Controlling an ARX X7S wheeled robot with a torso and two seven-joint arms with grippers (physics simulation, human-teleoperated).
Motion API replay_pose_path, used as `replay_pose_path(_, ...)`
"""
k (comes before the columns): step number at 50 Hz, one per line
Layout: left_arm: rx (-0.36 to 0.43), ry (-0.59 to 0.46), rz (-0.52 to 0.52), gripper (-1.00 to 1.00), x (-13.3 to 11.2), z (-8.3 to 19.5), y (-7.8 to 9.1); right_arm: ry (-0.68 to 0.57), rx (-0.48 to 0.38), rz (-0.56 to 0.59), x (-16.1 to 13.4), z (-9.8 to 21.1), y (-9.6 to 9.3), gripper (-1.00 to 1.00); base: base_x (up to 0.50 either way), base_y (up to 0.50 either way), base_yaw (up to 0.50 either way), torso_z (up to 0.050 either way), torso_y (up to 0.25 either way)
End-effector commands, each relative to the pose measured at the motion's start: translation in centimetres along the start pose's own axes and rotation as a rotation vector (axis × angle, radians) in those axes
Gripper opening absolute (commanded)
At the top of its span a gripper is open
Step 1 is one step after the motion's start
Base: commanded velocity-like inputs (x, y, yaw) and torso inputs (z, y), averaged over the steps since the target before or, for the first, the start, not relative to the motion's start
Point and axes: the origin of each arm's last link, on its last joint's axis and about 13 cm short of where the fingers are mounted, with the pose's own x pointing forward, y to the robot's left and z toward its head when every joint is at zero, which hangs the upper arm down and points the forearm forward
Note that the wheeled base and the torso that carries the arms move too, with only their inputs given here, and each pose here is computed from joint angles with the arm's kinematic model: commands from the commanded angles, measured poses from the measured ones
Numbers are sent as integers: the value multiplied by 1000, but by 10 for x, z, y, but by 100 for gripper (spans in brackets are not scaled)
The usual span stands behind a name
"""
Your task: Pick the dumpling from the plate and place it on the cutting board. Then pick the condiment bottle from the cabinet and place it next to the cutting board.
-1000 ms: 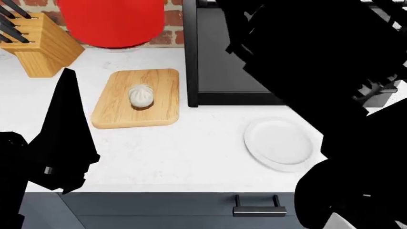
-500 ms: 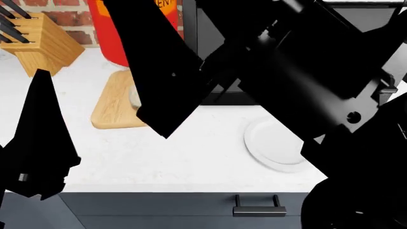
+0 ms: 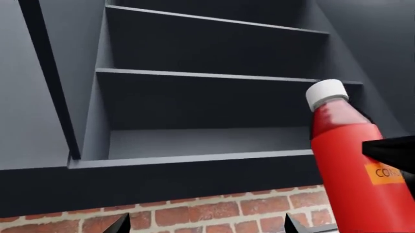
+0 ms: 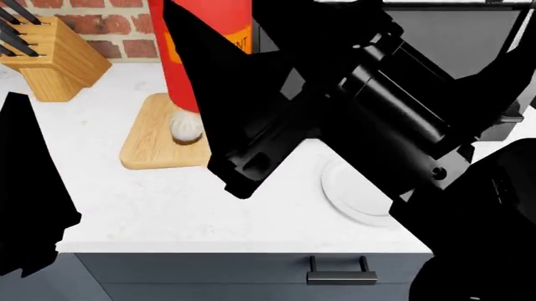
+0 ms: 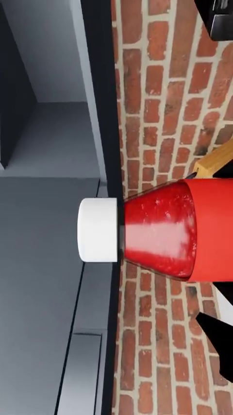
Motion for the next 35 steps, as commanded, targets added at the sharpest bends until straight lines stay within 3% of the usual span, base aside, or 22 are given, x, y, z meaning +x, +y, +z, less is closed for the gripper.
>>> replay_pose_path(1, -8, -5, -2, 100, 0, 2, -1, 42, 3, -56, -12, -13, -6, -100, 0, 0, 0, 0, 0)
replay_pose_path(35, -23, -4, -18, 100, 1, -4, -3, 122, 57, -83, -32, -46, -5, -100, 0, 0, 0, 0, 1)
